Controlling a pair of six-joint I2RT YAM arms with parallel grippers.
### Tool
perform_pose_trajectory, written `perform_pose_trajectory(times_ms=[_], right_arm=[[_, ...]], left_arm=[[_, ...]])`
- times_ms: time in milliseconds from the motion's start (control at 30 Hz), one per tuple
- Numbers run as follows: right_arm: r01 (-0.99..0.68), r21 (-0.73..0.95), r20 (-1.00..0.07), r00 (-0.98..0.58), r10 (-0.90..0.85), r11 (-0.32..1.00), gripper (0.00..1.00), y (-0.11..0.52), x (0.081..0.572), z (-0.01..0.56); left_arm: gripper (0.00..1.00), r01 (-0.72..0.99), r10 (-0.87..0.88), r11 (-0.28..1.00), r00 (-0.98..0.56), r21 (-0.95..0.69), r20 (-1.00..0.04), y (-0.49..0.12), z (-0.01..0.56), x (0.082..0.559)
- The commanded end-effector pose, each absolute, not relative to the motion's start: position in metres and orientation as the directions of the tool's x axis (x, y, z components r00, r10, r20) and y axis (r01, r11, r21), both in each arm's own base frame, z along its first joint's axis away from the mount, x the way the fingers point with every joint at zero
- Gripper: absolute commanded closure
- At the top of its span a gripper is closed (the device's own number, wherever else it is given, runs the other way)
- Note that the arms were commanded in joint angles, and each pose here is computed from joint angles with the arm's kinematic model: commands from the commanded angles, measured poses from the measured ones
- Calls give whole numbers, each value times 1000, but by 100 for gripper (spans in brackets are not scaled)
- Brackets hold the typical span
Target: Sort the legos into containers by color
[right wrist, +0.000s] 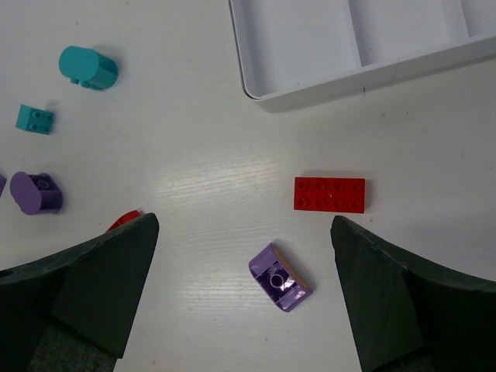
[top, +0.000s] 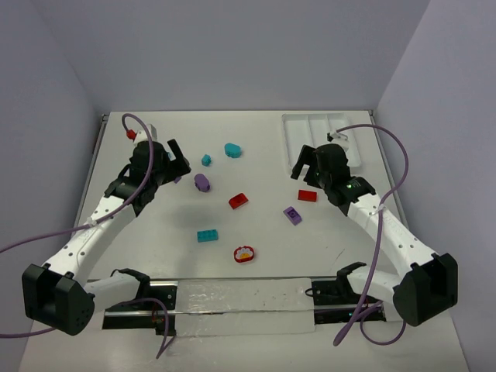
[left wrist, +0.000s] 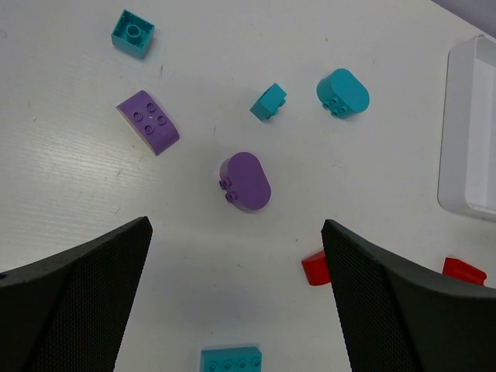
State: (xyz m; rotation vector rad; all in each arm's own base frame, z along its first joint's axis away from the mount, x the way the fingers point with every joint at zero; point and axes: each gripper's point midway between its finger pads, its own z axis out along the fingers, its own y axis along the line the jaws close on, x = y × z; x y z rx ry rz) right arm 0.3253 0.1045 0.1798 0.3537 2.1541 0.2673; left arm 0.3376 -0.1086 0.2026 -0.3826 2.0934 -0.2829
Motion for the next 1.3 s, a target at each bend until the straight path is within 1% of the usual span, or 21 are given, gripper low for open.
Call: perform_pose_trajectory(times_ms=[0, 67, 133, 233, 367, 500, 600, 633, 800, 867, 967, 1100, 1267], right_arm=[[158, 334, -787, -495, 368, 929, 0, 101, 327, 192], [188, 331, -785, -489, 381, 925, 0, 97, 325, 192], [213, 340, -779, -482, 401, 916, 0, 92, 322, 189], [202, 381, -766, -477, 431, 902, 0, 87, 317, 181], [221, 385, -754, -485, 444, 896, 0, 81, 311, 174], [217, 364, -724, -546, 422, 906, 0, 83, 301, 155], [232, 296, -696, -612, 375, 927, 6, 86, 289, 126], [223, 257, -686, -643, 341, 940, 7, 90, 284, 115], [119, 200, -637, -738, 222, 972, 8, 117, 273, 87], [77, 173, -581, -797, 165, 982, 7, 124, 269, 69], [35, 157, -551, -826, 117, 987, 3, 129, 268, 58], [-8, 189, -538, -837, 97, 982, 3, 141, 272, 50], [-52, 191, -527, -848, 58, 980, 3, 151, 282, 43]], left_arm=[[1, -126, -405, 912, -430, -391, -807, -112, 227, 345], [1, -128, -416, 907, -423, -401, -805, -112, 229, 344], [1, -111, -405, 909, -457, -401, -792, -117, 227, 342], [1, -80, -381, 914, -504, -397, -775, -125, 230, 340], [1, -75, -358, 925, -506, -373, -785, -122, 229, 337], [1, -68, -364, 920, -513, -386, -777, -124, 225, 334], [1, -65, -369, 915, -529, -397, -764, -127, 219, 332], [1, -64, -373, 913, -537, -404, -757, -129, 216, 331], [1, -49, -375, 905, -561, -422, -739, -138, 213, 335], [1, -49, -373, 905, -571, -424, -731, -140, 211, 336], [1, -45, -371, 904, -574, -425, -730, -141, 210, 337], [1, -53, -375, 906, -562, -420, -737, -139, 211, 339], [1, -44, -372, 904, -573, -425, -730, -142, 209, 340]])
